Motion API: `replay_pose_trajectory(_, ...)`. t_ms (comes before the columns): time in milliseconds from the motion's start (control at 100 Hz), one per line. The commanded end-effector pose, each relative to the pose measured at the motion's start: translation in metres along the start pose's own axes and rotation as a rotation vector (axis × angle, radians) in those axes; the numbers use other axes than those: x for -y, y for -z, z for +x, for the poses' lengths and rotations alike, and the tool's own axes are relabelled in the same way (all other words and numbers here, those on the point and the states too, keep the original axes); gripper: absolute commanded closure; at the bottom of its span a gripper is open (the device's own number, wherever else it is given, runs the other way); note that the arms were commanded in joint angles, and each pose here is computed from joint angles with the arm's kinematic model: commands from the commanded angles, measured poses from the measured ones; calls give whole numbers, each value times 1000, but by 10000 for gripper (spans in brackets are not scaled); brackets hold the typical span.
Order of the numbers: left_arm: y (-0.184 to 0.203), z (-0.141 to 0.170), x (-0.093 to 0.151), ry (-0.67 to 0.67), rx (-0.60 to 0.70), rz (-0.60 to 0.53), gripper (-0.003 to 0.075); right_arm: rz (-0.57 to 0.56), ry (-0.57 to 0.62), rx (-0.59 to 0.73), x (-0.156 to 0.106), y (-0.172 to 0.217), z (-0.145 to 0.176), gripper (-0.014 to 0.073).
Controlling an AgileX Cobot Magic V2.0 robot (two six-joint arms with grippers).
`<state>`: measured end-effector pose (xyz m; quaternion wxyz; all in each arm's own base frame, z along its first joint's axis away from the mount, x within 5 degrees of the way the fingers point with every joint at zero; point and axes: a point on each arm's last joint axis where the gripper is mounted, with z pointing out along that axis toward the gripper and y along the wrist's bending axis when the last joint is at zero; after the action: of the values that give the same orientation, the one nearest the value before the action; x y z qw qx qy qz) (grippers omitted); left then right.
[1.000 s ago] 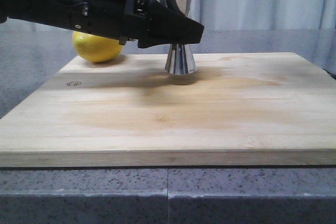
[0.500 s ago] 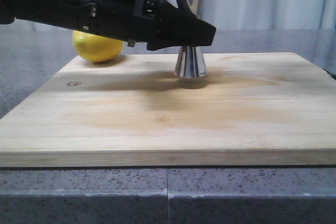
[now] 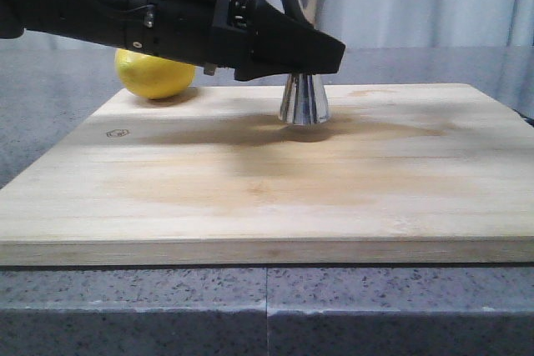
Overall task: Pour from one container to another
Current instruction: 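Tilt the beaker with the right gripper, pouring liquid into the jigger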
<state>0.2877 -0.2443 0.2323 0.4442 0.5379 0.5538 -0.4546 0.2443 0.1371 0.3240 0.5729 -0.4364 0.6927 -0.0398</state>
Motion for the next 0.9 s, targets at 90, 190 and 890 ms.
replay_pose_trajectory(90,3,-32,7,-35,121,26,678,51,54,127,10,10,-23,273)
replay_pose_trajectory(190,3,-32,7,-35,121,26,678,57,81,118,12,11,-25,273)
replay_pose_trajectory(890,3,-31,7,-37,119,27,678,79,294,63,18,15,-39,275)
